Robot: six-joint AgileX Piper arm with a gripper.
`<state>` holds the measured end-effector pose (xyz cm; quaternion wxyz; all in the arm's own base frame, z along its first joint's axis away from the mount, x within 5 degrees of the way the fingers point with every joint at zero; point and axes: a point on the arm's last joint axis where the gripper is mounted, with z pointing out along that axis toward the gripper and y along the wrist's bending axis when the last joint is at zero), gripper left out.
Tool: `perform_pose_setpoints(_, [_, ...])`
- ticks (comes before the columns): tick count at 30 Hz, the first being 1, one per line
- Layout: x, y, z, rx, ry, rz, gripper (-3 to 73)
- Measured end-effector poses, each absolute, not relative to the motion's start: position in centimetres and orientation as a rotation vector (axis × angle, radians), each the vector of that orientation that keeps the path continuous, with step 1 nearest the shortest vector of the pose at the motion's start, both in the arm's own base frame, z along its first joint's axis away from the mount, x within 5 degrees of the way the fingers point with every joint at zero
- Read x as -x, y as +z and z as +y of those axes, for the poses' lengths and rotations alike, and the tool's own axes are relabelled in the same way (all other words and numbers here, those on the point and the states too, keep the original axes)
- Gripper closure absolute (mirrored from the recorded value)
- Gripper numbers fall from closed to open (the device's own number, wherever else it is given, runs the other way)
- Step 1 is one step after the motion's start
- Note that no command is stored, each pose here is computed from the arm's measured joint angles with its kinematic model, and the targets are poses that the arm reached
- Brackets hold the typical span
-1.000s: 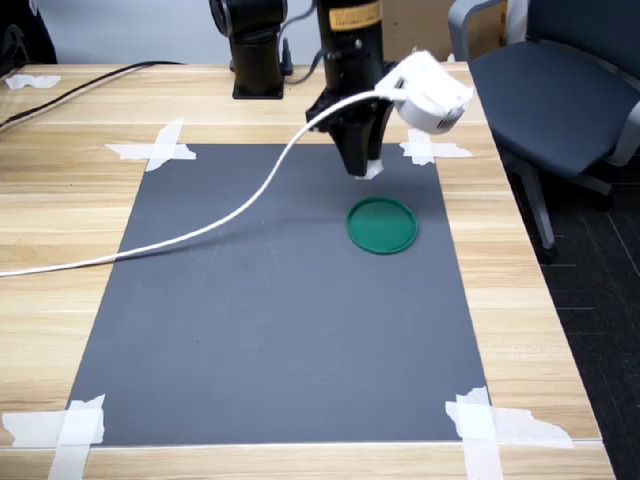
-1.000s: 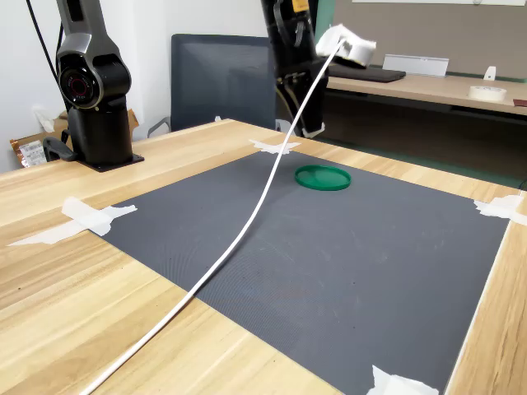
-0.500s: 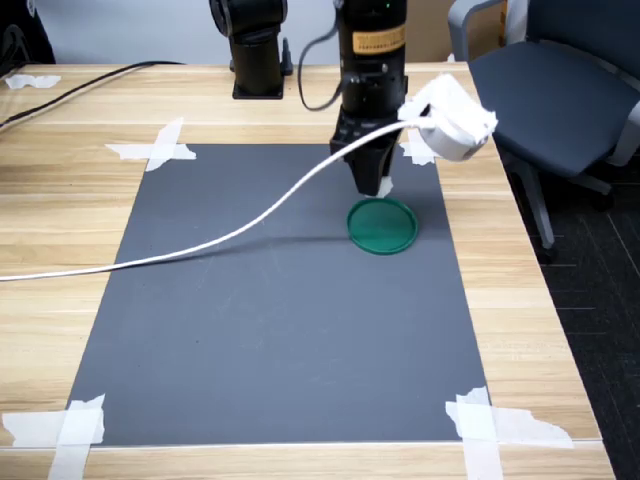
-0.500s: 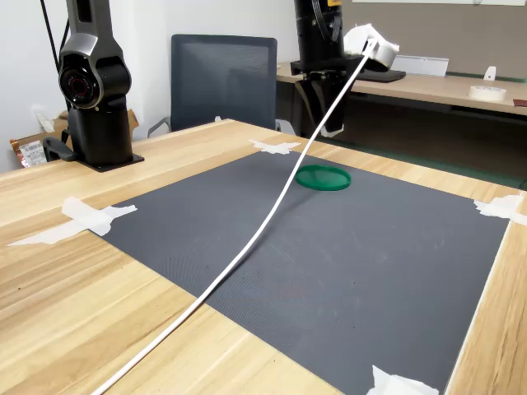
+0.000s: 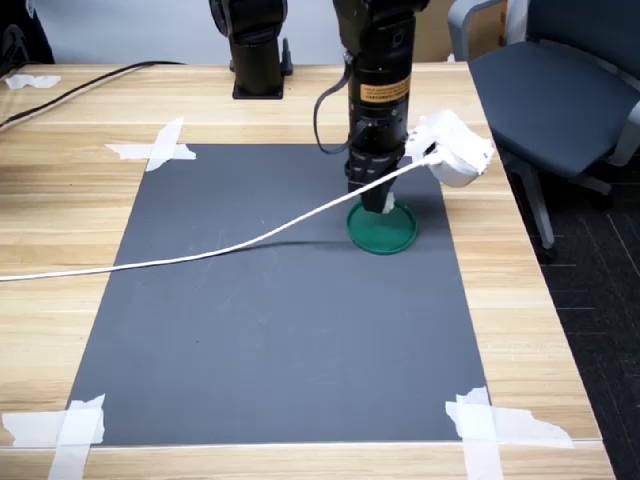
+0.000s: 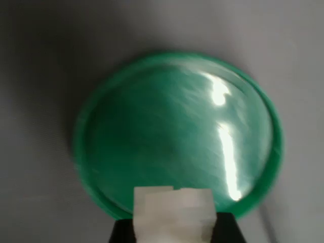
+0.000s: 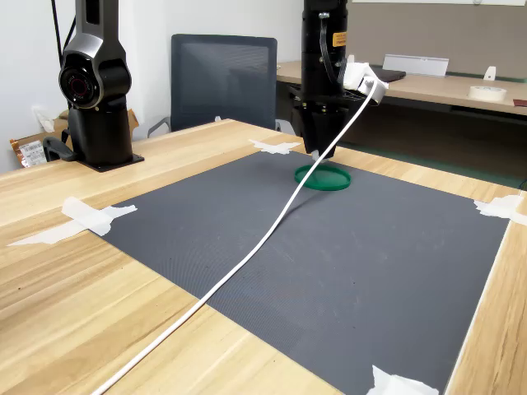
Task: Grasp a white terminal and put it in the green lid.
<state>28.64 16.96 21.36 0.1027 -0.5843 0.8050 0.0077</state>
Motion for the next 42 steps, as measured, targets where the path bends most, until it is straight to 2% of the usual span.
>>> perform_pose_setpoints(2, [-28.6,21.2,17.1,1.739,0.049,2.376,44.4])
perform_pose_setpoints(5, [-28.6,20.7,17.2,1.756,0.058,2.388,44.4])
perform_pose_setpoints(19, [-28.8,20.4,17.1,1.767,0.036,2.381,43.9])
perform_pose_setpoints(28, [-28.9,20.5,17.2,1.745,0.034,2.381,25.6])
perform_pose_setpoints(35, [-28.9,20.6,17.2,1.731,0.033,2.380,23.2])
perform_pose_setpoints(38, [-29.0,21.6,17.2,1.677,0.025,2.344,23.2])
perform_pose_setpoints(42, [-28.9,24.7,17.1,1.507,0.009,2.237,27.8])
